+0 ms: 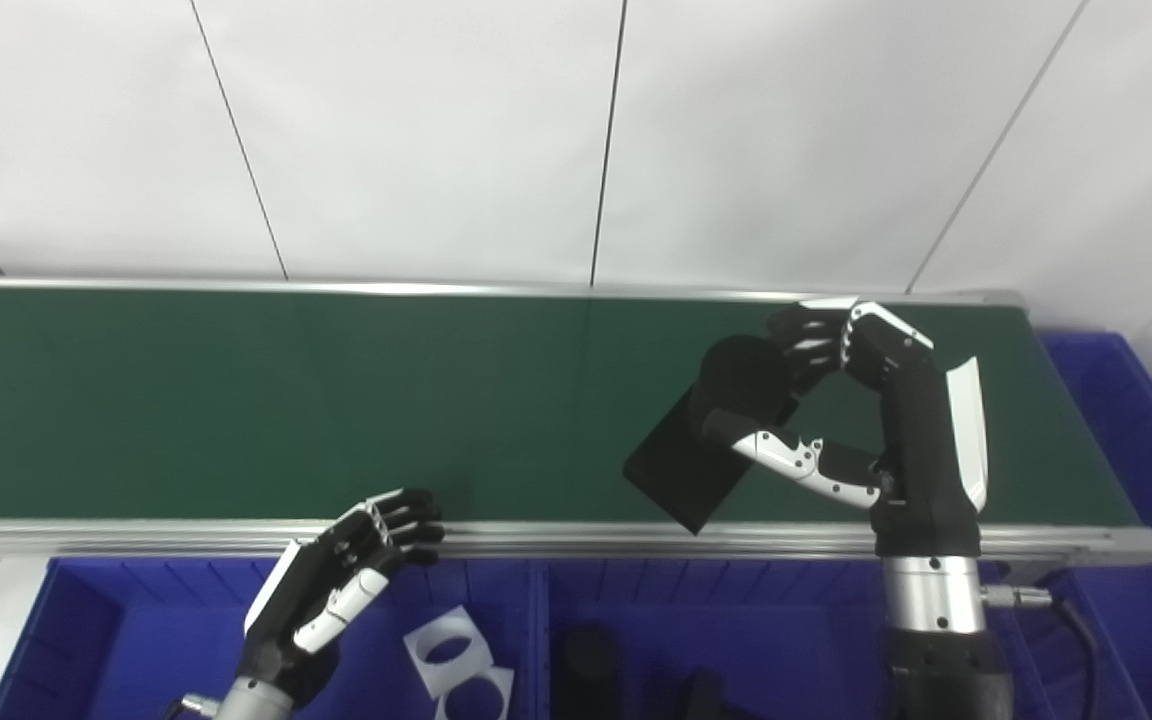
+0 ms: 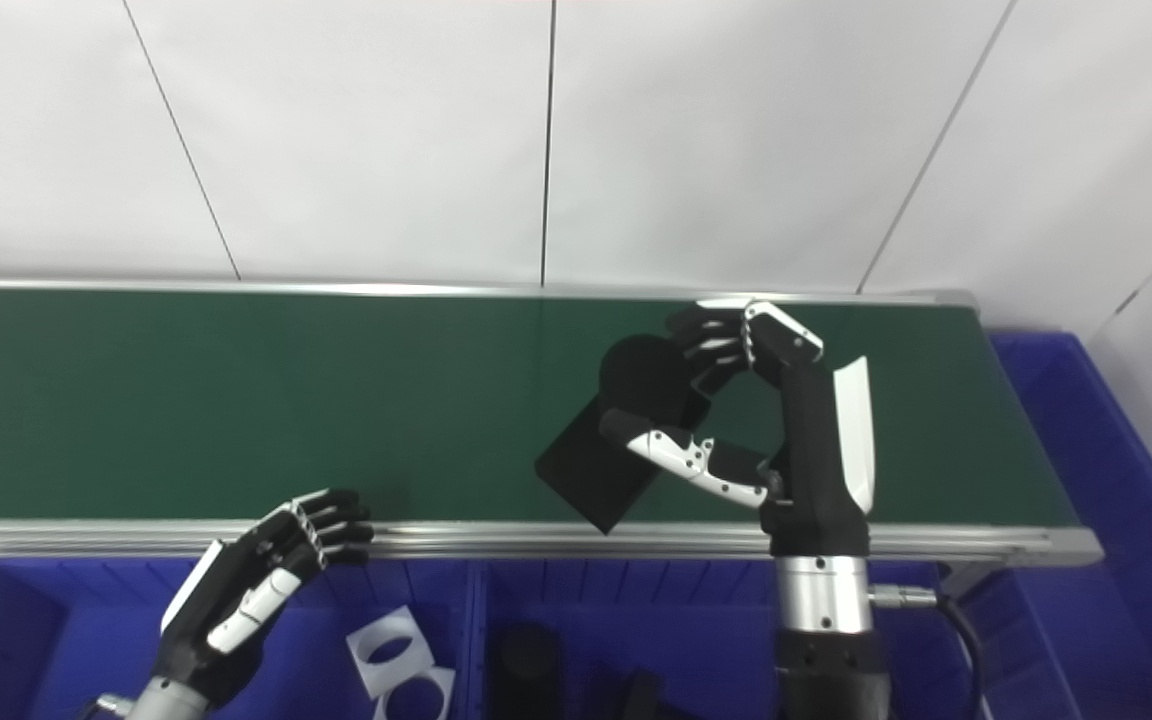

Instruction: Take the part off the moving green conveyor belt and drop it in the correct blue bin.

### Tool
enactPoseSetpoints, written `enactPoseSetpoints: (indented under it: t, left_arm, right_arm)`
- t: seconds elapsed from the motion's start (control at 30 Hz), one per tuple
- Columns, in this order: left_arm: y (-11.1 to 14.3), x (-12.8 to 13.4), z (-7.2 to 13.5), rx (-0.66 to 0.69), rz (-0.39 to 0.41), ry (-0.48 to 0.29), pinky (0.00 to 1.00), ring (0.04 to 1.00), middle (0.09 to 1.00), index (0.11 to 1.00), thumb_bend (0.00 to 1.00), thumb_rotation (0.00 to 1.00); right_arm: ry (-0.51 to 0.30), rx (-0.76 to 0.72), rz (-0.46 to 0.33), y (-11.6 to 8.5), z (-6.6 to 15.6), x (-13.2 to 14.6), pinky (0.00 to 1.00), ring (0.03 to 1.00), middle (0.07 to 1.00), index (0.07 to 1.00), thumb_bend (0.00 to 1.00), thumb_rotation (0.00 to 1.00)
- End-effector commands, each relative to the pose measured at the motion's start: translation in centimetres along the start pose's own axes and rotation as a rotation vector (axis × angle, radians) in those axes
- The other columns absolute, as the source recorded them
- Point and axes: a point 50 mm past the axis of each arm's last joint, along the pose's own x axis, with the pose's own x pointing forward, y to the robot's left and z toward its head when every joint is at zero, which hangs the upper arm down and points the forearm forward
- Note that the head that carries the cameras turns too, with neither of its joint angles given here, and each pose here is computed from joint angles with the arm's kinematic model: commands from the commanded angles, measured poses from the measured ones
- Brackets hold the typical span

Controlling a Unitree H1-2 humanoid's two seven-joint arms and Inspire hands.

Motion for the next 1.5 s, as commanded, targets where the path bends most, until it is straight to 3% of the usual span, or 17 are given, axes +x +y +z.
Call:
enactPoseSetpoints:
  t: [0.0,0.47,1.03,1.47]
  left_arm:
    - [0.3,0.2,1.3,0.002,-0.006,-0.041,0.67,0.722,0.748,0.754,0.76,0.55]
    - [0.9,0.0,2.4,-0.01,-0.012,-0.039,0.68,0.723,0.744,0.744,0.79,0.55]
    - [1.1,0.2,3.6,-0.016,-0.02,-0.05,0.66,0.707,0.731,0.733,0.79,0.56]
    - [2.1,0.0,3.9,-0.018,-0.026,-0.046,0.65,0.704,0.734,0.735,0.81,0.56]
  right_arm:
    - [-0.066,0.007,-0.03,-0.3,1.2,-0.8,0.33,0.426,0.51,0.549,0.49,0.0]
    - [0.106,-0.011,-0.008,0.9,-1.3,-5.3,0.35,0.438,0.509,0.529,0.5,0.0]
    - [0.255,-0.038,0.05,2.0,-4.8,-5.8,0.34,0.435,0.502,0.537,0.5,0.0]
    - [0.296,-0.087,0.027,1.0,-6.2,-6.2,0.34,0.428,0.496,0.553,0.5,0.0]
